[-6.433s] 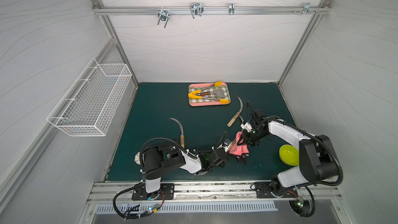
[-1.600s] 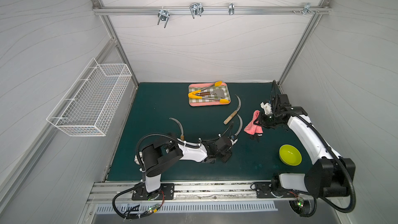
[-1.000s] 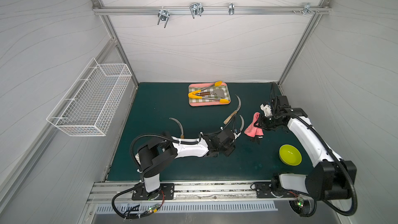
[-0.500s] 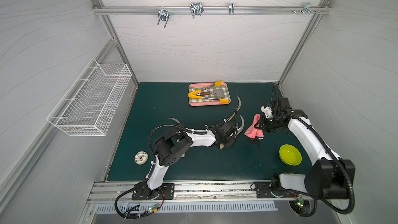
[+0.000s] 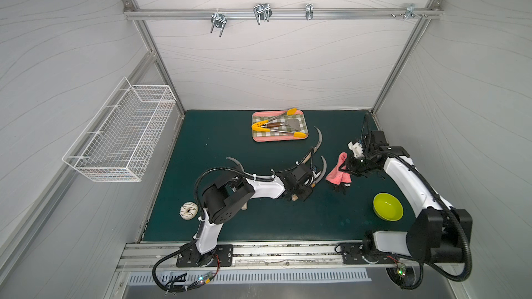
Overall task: Wipe small sickles with rags
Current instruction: Move the small sickle to the center of the board, then wipe the small sickle.
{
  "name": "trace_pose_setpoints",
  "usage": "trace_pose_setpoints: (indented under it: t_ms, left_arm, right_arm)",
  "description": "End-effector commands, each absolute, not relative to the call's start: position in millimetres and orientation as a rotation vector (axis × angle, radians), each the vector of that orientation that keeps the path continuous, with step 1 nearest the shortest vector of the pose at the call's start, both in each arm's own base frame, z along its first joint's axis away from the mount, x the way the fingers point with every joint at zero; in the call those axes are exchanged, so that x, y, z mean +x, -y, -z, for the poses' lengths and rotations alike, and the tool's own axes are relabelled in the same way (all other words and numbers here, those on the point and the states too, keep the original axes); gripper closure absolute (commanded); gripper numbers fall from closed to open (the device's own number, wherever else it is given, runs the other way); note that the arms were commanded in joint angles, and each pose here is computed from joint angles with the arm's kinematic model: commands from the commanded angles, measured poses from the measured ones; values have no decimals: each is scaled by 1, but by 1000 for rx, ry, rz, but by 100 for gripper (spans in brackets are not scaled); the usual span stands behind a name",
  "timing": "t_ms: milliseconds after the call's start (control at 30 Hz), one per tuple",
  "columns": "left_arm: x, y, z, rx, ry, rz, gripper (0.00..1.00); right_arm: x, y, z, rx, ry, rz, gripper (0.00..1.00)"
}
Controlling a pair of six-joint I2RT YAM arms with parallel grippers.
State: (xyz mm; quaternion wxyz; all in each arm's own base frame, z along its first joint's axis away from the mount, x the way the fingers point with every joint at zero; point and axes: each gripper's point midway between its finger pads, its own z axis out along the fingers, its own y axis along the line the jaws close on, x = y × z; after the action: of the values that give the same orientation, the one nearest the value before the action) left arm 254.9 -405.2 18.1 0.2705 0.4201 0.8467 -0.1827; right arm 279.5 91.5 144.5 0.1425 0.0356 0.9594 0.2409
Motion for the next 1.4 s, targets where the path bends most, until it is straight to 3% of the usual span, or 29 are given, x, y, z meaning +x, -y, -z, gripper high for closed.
trace_pose_setpoints:
  t_ms: [0, 300, 767, 967, 1367]
  left_arm:
    - [231, 391, -9, 1171, -2322, 470, 100]
    - [180, 377, 4, 1177, -2350, 480, 100]
    - [177, 377, 15, 1131, -2371, 492, 100]
    - [184, 374, 14, 1070, -2384, 453, 100]
    - [199, 372, 8, 916, -2382, 418, 100]
  right_arm:
    - [286, -92, -159, 91, -2734, -698, 81]
    - [306, -102, -153, 30, -2790, -602, 81]
    - [350, -138, -58, -133, -3098, -377, 86]
    - [323, -145, -23, -159, -3218, -333, 89]
    - [243, -155, -13, -133, -3284, -380, 88]
